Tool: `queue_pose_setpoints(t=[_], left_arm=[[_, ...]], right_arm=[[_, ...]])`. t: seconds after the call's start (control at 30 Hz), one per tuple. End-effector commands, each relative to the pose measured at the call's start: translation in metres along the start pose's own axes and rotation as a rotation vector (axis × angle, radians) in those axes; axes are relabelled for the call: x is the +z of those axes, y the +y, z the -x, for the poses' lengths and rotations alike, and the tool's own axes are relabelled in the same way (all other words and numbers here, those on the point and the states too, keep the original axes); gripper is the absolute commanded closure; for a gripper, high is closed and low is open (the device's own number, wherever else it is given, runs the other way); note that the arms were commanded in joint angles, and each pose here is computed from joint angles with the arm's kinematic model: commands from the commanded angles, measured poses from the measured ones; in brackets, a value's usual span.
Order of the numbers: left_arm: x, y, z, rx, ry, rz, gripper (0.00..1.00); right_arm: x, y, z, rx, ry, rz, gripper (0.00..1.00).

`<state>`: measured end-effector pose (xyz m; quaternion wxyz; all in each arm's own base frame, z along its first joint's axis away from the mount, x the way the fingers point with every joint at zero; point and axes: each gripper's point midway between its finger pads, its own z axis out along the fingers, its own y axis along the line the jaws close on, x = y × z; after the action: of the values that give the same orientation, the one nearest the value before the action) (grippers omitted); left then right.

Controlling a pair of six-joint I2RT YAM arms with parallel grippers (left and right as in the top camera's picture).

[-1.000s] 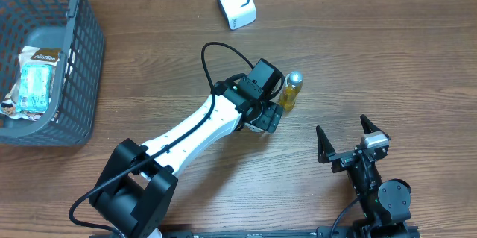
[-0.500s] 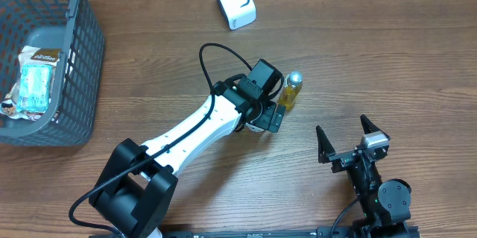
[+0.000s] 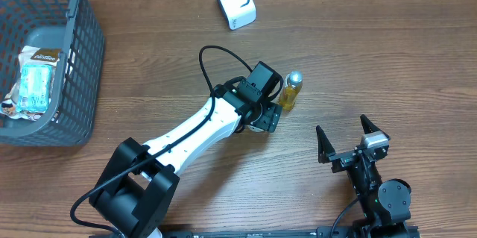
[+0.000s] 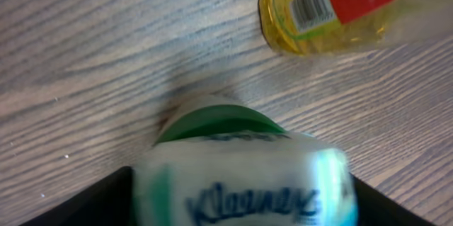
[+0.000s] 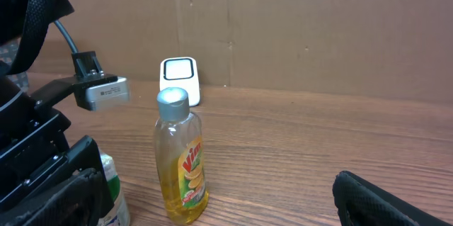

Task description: Scan the item barcode

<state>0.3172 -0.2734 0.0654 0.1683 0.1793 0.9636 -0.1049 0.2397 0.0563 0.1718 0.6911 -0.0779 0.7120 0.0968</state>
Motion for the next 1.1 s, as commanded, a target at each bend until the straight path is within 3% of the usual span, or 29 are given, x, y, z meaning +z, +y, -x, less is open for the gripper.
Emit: queue_pose_setpoints(t=[0.0, 0.1, 0.27, 0.4, 0.57, 0.63, 0.73, 0.9, 1.07], left_arm=[[0.005, -0.003, 0.001, -0.027, -0.004, -0.008, 0.25], [0.002, -0.001, 0.005, -0.109, -0.013, -0.008, 0.46], [0.002, 0.003, 0.006, -0.305, -0.017, 0.005, 0.50], [-0.001, 0.011, 0.014, -0.375, -0.059, 0.059, 0.46], [-0.009, 0.021, 0.015, -0.337, -0.063, 0.120, 0.36], [-0.009, 0.021, 0.014, -0.272, -0.052, 0.125, 0.27], [-0.009, 0.020, 0.013, -0.109, -0.037, 0.121, 0.02], [-0.009, 0.019, 0.015, 0.108, -0.033, 0.122, 0.01], [-0.006, 0.014, 0.010, 0.162, -0.009, 0.086, 0.00]], right_arm=[[0.000, -0.001, -0.002, -0.005, -0.005, -0.001, 0.00], [0.000, -0.001, -0.002, -0.005, -0.005, -0.001, 0.00], [0.000, -0.001, -0.002, -0.005, -0.005, -0.001, 0.00], [0.000, -0.001, -0.002, -0.005, -0.005, -0.001, 0.00], [0.000, -0.001, -0.002, -0.006, -0.005, -0.001, 0.00], [0.000, -0.001, -0.002, -0.005, -0.005, -0.001, 0.00], [0.000, -0.001, -0.001, -0.005, -0.005, -0.001, 0.00], [0.000, -0.001, -0.001, -0.005, -0.005, -0.001, 0.00], [0.000, -0.001, -0.002, -0.005, -0.005, -0.001, 0.00]])
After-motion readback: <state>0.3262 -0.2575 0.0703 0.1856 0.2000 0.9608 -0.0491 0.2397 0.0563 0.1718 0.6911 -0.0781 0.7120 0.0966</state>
